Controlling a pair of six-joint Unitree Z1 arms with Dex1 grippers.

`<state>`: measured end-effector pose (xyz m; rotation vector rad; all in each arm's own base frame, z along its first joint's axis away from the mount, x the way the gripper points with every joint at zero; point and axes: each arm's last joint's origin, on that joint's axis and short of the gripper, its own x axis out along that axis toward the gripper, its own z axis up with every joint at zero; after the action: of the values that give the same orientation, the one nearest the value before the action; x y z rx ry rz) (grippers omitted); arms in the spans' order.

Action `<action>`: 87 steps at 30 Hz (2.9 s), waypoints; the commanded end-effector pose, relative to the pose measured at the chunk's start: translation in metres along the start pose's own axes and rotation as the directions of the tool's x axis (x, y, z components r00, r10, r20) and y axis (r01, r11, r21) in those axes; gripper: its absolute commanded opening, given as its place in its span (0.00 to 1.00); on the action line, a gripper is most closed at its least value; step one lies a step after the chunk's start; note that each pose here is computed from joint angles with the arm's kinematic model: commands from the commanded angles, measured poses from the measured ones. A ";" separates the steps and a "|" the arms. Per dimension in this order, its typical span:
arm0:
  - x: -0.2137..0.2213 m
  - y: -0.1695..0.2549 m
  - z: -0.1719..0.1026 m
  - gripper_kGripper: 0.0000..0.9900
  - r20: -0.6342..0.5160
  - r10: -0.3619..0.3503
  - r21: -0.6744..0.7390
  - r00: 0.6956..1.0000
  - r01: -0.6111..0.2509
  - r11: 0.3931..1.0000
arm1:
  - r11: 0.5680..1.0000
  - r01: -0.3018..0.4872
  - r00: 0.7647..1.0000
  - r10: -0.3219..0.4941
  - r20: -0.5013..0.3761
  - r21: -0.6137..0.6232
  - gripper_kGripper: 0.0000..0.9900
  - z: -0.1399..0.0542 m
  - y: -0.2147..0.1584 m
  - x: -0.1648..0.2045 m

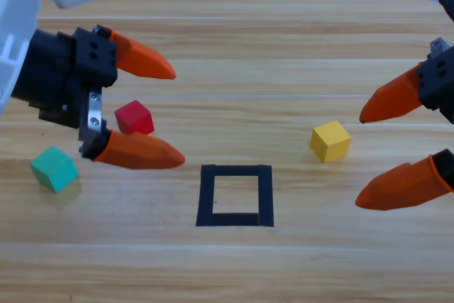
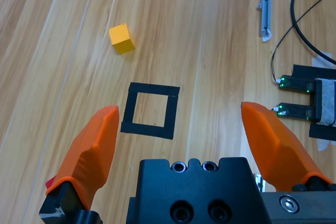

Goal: Stack the blocks in the rectangular block: red at the bottom, yellow in the middle, green on top

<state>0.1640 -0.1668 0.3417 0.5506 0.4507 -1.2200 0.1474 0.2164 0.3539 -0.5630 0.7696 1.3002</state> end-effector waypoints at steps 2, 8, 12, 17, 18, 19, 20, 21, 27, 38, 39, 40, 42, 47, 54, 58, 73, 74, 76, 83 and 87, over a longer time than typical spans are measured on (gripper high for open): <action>0.009 -0.004 -0.007 1.00 -0.038 -0.022 -0.013 0.999 0.021 1.000 | 0.999 -0.038 0.996 0.038 -0.080 -0.003 0.99 -0.004 0.002 0.024; 0.007 -0.006 -0.008 1.00 -0.035 -0.018 -0.014 0.999 0.018 1.000 | 1.000 -0.017 0.995 0.018 -0.094 0.016 0.99 -0.005 0.000 0.026; 0.007 -0.006 -0.009 1.00 -0.037 -0.014 -0.020 0.999 0.014 1.000 | 0.978 0.177 0.973 -0.157 -0.167 0.109 0.99 -0.001 -0.016 0.037; 0.010 -0.004 -0.014 1.00 -0.068 0.045 -0.084 0.997 -0.051 0.995 | 0.924 0.299 0.939 -0.240 -0.247 0.237 0.99 0.003 -0.048 0.063; 0.010 -0.001 -0.014 1.00 -0.076 0.090 -0.124 0.993 -0.099 0.987 | 0.913 0.317 0.932 -0.251 -0.260 0.256 0.99 0.004 -0.055 0.069; 0.010 0.001 -0.013 1.00 -0.078 0.125 -0.161 0.989 -0.136 0.978 | 0.894 0.350 0.921 -0.275 -0.276 0.278 0.99 0.005 -0.064 0.075; 0.009 0.003 -0.011 1.00 -0.072 0.147 -0.195 0.987 -0.158 0.968 | 0.860 0.413 0.897 -0.327 -0.298 0.299 0.99 0.007 -0.073 0.085; 0.005 0.006 -0.008 1.00 -0.077 0.204 -0.252 0.976 -0.217 0.943 | 0.825 0.476 0.866 -0.379 -0.326 0.305 0.99 0.010 -0.081 0.092; -0.016 0.020 -0.008 1.00 -0.195 0.534 -0.622 0.823 -0.525 0.581 | 0.670 0.643 0.754 -0.469 -0.460 0.371 0.99 0.010 -0.139 0.145; 0.015 0.056 0.008 1.00 -0.479 0.508 -0.803 0.716 -0.591 0.077 | 0.652 0.654 0.731 -0.415 -0.541 0.383 0.97 -0.007 -0.168 0.184; 0.033 0.070 0.018 1.00 -0.541 0.468 -0.775 0.699 -0.630 0.045 | 0.654 0.643 0.739 -0.395 -0.545 0.398 0.96 -0.011 -0.173 0.187; 0.044 0.079 0.024 1.00 -0.580 0.444 -0.756 0.683 -0.654 0.018 | 0.656 0.635 0.745 -0.379 -0.549 0.409 0.96 -0.014 -0.177 0.190; 0.073 0.098 0.035 1.00 -0.652 0.390 -0.716 0.650 -0.698 -0.035 | 0.660 0.608 0.762 -0.329 -0.557 0.442 0.96 -0.021 -0.185 0.197; 0.106 0.120 0.027 0.99 -0.706 0.290 -0.696 0.647 -0.710 -0.110 | 0.676 0.569 0.778 -0.259 -0.572 0.467 0.96 -0.026 -0.192 0.209; 0.132 0.155 0.001 0.98 -0.782 0.158 -0.621 0.602 -0.737 -0.267 | 0.682 0.559 0.778 -0.234 -0.583 0.471 0.93 -0.031 -0.192 0.215; 0.139 0.175 -0.012 0.97 -0.813 0.109 -0.569 0.572 -0.739 -0.361 | 0.683 0.554 0.776 -0.216 -0.592 0.476 0.90 -0.034 -0.192 0.220; 0.167 0.199 -0.064 0.98 -0.828 -0.085 -0.434 0.555 -0.729 -0.530 | 0.679 0.514 0.783 -0.123 -0.609 0.524 0.34 -0.048 -0.197 0.222; 0.168 0.198 -0.064 0.98 -0.825 -0.090 -0.433 0.557 -0.727 -0.533 | 0.676 0.520 0.778 -0.125 -0.615 0.521 0.34 -0.048 -0.197 0.221; 0.173 0.199 -0.067 0.98 -0.823 -0.105 -0.424 0.559 -0.725 -0.542 | 0.669 0.535 0.767 -0.128 -0.629 0.516 0.34 -0.047 -0.196 0.218; 0.188 0.205 -0.075 0.98 -0.812 -0.133 -0.405 0.568 -0.714 -0.572 | 0.648 0.516 0.794 -0.117 -0.597 0.560 0.34 -0.034 -0.183 0.185; 0.191 0.209 -0.078 0.98 -0.813 -0.132 -0.400 0.568 -0.707 -0.583 | 0.598 0.513 0.813 -0.108 -0.572 0.616 0.34 -0.029 -0.175 0.174</action>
<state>0.4033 -0.2157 0.2236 -0.6559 1.4003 0.6545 0.3365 0.2851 0.1764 -0.3715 1.4329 0.4038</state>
